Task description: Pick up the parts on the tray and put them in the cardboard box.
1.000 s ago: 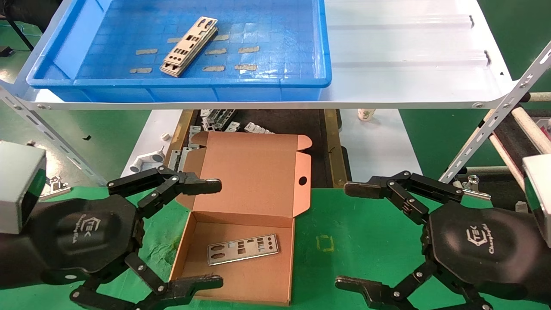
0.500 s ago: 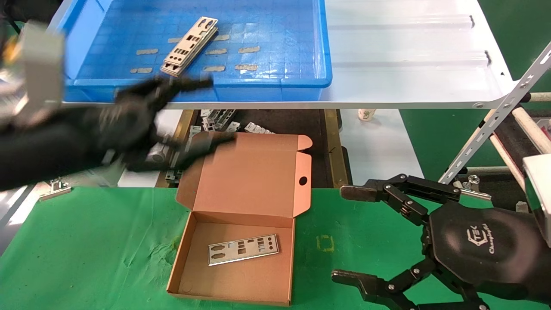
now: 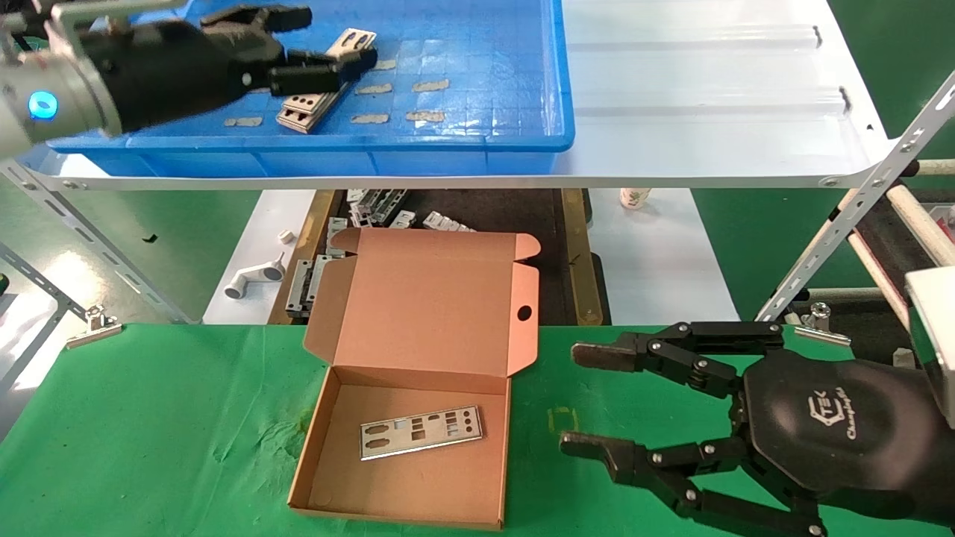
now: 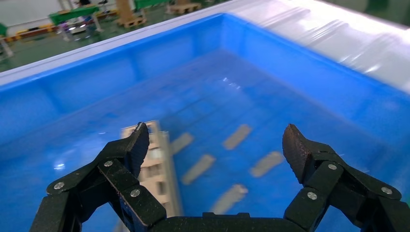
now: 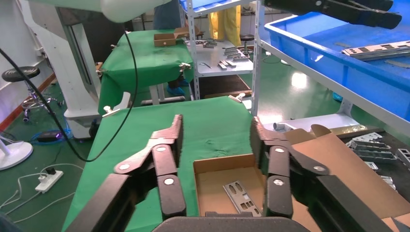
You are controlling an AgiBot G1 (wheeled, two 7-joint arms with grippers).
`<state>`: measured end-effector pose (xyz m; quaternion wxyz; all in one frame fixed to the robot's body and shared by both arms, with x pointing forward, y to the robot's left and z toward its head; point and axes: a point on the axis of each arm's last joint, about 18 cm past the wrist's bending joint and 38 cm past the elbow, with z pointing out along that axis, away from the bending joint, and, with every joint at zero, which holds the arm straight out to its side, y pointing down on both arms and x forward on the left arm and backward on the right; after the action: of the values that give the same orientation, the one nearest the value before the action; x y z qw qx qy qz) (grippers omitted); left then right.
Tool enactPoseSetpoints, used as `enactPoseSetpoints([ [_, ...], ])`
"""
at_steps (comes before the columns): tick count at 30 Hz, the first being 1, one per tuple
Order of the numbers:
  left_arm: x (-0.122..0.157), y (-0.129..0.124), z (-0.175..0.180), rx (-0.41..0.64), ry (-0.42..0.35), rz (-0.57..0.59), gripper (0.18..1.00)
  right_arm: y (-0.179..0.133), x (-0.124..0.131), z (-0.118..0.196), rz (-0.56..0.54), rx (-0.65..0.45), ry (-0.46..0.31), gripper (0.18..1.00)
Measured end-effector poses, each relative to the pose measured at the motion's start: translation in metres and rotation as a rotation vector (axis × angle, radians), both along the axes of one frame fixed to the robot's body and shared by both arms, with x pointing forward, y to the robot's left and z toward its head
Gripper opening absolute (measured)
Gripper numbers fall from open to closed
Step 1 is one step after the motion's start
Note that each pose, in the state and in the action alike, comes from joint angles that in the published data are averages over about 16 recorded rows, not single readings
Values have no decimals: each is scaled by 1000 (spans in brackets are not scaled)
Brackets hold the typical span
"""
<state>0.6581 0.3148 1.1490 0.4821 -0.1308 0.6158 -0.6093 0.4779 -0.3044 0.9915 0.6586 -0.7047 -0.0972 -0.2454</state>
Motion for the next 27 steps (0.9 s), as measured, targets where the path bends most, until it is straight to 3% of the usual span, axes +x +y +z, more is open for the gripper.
enactPoseSetpoints([
  [15, 37, 9, 19, -51, 116, 119, 1001, 0, 0, 0, 0, 0, 0, 324],
  [27, 48, 7, 15, -79, 150, 141, 988, 0, 0, 0, 0, 0, 0, 210],
])
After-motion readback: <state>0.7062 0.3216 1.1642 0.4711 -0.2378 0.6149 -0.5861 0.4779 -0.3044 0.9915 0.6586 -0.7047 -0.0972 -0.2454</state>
